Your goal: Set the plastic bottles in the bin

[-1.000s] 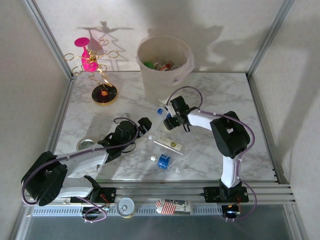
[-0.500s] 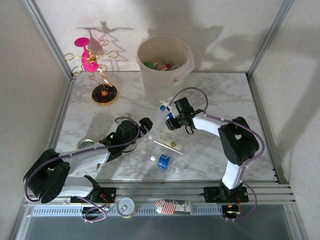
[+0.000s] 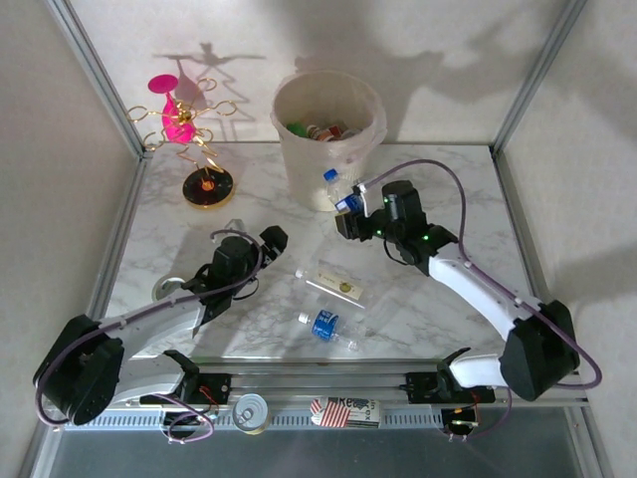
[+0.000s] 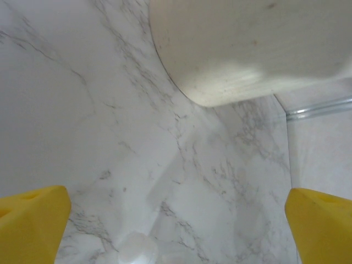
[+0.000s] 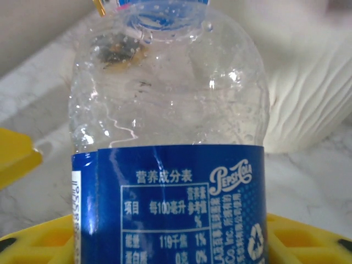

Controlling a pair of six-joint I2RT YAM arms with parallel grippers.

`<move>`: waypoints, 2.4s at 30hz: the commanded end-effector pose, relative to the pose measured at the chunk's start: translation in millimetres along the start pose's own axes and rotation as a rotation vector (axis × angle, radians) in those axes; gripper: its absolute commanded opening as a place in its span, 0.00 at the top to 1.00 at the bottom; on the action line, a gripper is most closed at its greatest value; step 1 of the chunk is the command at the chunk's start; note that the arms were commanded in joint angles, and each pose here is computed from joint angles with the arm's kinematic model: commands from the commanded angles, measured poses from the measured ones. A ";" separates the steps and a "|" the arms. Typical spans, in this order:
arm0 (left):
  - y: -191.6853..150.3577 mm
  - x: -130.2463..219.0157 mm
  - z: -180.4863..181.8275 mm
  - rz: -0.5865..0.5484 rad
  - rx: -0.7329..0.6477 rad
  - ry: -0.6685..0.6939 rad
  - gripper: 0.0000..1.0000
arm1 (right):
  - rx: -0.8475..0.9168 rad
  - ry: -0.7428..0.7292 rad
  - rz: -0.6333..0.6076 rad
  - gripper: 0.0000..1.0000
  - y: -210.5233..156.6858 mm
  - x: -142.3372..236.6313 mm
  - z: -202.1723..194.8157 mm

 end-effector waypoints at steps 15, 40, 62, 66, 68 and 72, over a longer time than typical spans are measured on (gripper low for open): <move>5.5 46.0 42.4 -0.099 0.002 0.071 0.00 | -0.065 -0.036 -0.330 0.58 162.3 -31.3 1.0; 4.6 72.5 54.9 -0.164 0.066 0.045 0.00 | -0.079 -0.078 -0.351 0.15 207.0 -56.6 -4.2; -11.0 42.6 8.3 -0.035 0.032 -0.069 0.00 | -0.024 0.125 0.098 0.15 2.1 13.0 42.9; -20.4 33.0 -1.0 -0.002 0.025 -0.062 0.00 | -0.024 0.134 0.242 0.15 -43.6 7.7 48.7; -24.1 29.0 -5.5 0.007 0.031 -0.064 0.00 | -0.023 0.126 0.301 0.15 -62.8 5.4 49.6; -29.5 21.8 -8.5 0.017 0.074 -0.064 0.00 | -0.021 0.072 0.381 0.14 -91.8 2.6 47.1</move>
Point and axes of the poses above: each hand's point on the last joint's axis, 136 mm out from that joint toward the fingers, its own x axis back along the fingers, its own z axis along the line the jaws close on, y = z × x, the point moved 10 cm from there along x, back along the fingers, and after that the axes turned 9 degrees about -x, right-handed, at the moved point
